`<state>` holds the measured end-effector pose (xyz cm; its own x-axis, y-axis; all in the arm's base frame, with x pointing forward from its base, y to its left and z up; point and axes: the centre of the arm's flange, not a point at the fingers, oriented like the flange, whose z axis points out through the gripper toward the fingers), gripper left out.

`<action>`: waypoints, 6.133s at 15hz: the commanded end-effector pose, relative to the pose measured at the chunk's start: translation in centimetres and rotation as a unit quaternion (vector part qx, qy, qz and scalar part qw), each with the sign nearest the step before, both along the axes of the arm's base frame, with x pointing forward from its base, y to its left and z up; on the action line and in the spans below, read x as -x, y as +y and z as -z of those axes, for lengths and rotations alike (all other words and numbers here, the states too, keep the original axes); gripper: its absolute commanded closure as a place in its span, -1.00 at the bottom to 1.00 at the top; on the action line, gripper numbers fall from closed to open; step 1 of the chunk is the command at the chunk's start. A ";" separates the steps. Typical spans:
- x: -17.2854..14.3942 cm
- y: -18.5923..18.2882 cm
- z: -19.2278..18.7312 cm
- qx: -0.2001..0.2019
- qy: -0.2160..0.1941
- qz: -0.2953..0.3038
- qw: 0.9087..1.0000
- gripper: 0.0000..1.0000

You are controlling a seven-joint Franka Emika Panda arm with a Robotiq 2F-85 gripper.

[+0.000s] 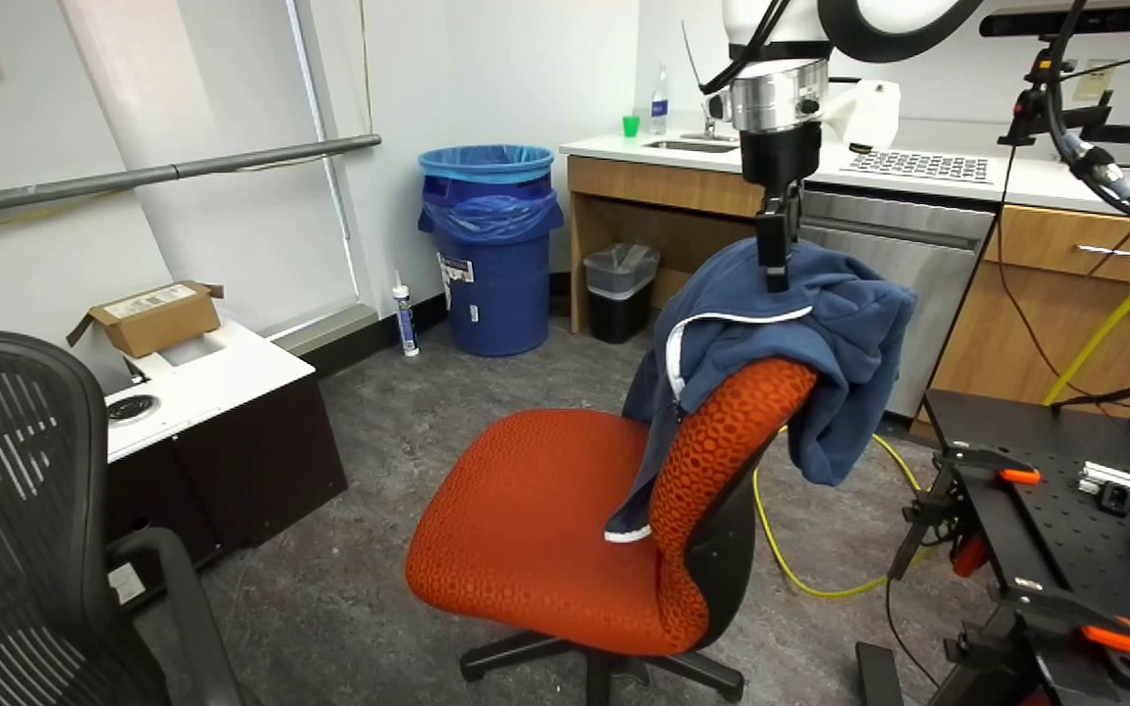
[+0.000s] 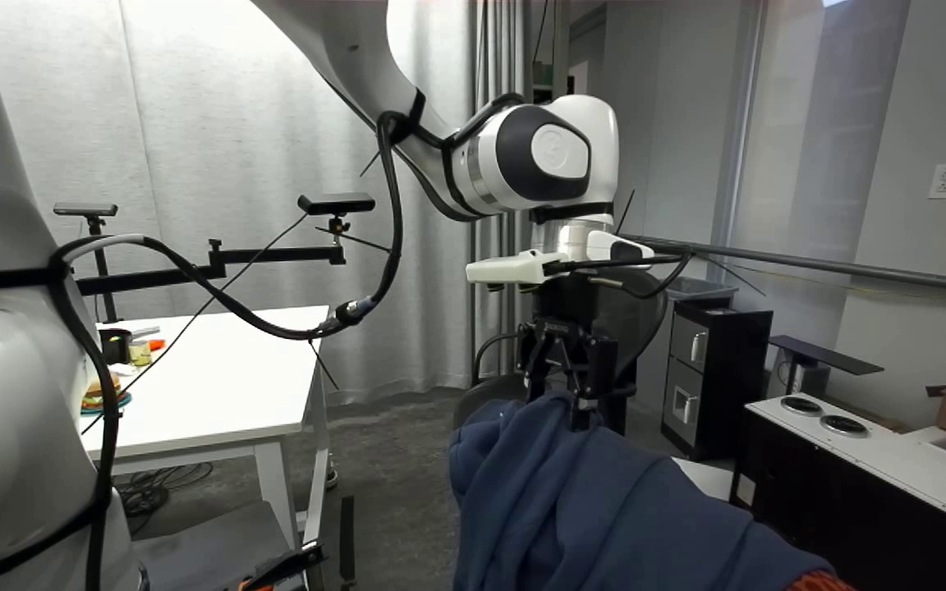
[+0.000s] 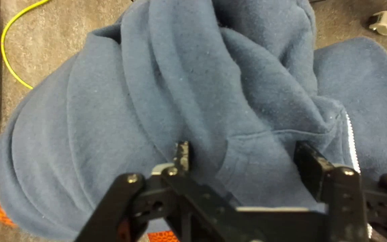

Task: Put the jumper on the armchair seat

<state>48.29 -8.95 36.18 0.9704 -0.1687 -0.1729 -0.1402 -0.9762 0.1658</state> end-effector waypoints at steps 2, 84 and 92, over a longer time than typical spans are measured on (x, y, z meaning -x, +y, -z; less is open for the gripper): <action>-0.7 0.1 -1.3 0.016 -0.003 -0.007 1.000 0.17; 4.4 -1.5 -9.3 -0.038 -0.046 0.036 0.998 -1.00; 6.1 -3.4 -5.3 -0.037 -0.038 0.048 0.997 -1.00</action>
